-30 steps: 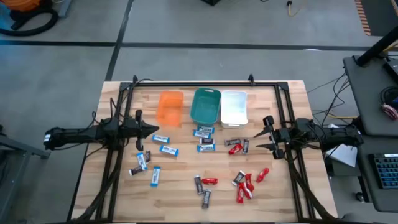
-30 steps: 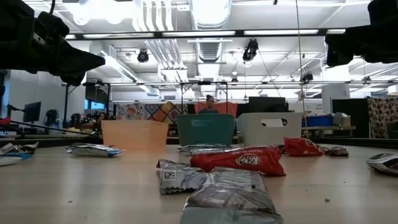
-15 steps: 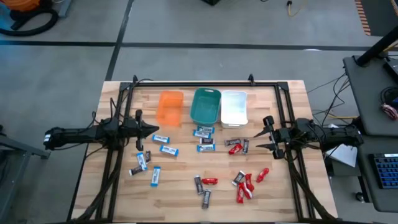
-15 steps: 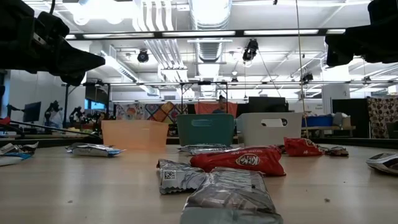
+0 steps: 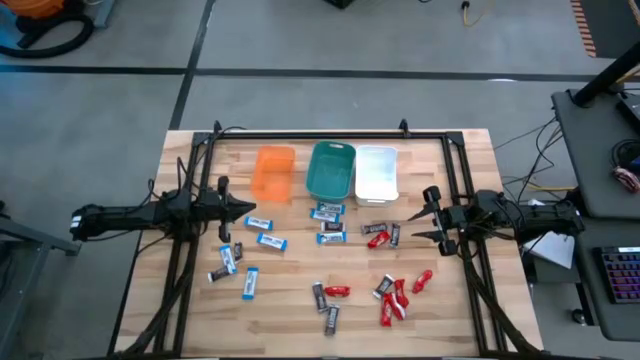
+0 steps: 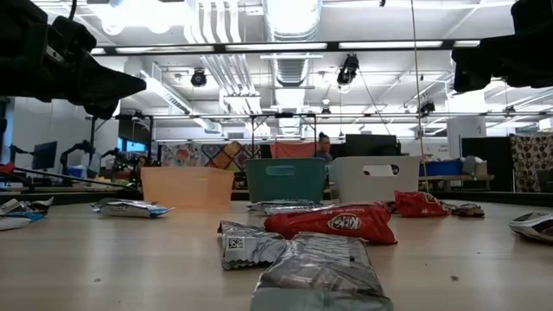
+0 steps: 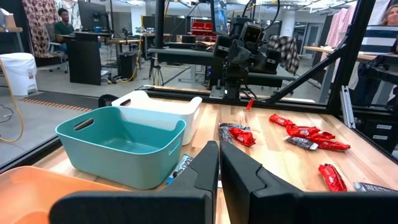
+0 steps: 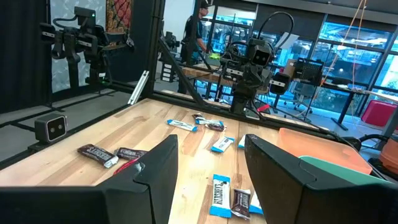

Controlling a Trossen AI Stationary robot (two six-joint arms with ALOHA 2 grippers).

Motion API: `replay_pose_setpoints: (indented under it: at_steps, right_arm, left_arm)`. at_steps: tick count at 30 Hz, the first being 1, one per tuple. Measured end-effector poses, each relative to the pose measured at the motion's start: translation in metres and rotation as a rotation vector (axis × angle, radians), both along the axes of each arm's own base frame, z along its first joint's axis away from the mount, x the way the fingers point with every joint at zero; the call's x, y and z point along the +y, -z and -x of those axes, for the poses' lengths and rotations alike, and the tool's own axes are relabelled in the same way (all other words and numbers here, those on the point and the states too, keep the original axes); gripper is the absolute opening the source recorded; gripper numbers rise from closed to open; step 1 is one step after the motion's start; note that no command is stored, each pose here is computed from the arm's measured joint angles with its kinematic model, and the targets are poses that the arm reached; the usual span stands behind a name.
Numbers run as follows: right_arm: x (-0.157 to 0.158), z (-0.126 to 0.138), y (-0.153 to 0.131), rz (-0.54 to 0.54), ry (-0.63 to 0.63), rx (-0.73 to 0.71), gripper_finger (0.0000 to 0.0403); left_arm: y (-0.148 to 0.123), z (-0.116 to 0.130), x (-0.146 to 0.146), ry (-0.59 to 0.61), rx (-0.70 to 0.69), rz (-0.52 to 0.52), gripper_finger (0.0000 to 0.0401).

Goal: Organize candy in baskets

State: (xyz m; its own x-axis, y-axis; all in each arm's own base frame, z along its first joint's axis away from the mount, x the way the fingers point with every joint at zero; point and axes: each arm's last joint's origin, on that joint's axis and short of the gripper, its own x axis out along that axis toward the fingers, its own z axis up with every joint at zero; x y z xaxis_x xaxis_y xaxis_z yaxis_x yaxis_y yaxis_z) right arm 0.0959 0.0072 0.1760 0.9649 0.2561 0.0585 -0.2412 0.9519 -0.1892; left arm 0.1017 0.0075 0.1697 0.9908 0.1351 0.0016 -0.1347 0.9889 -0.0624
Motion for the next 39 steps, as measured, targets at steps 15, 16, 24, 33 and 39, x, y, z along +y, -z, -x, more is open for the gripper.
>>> replay_pose_setpoints:
  at_steps: [15, 16, 24, 33, 39]
  right_arm:
    - [0.000, 0.000, 0.000, 0.000, 0.000, -0.001, 0.0178]
    - [0.000, 0.000, 0.000, 0.000, 0.000, 0.000, 0.0178]
    - [0.000, 0.000, 0.000, 0.001, 0.000, -0.001, 0.0178]
    - [0.000, 0.000, 0.000, -0.308, -0.019, 0.081, 0.0178]
    - [0.000, 0.000, 0.000, -0.505, -0.032, 0.129, 0.0178]
  left_arm:
    - [0.000, 0.000, 0.000, 0.000, 0.000, 0.000, 0.0000]
    - [0.000, 0.000, 0.000, 0.000, 0.000, 0.000, 0.0000]
    - [-0.011, 0.001, 0.000, 0.008, -0.146, 0.181, 0.0000]
    - [-0.034, 0.006, 0.000, 0.048, -0.402, 0.275, 0.0000]
    - [-0.040, 0.009, 0.000, 0.065, -0.472, 0.314, 0.0000]
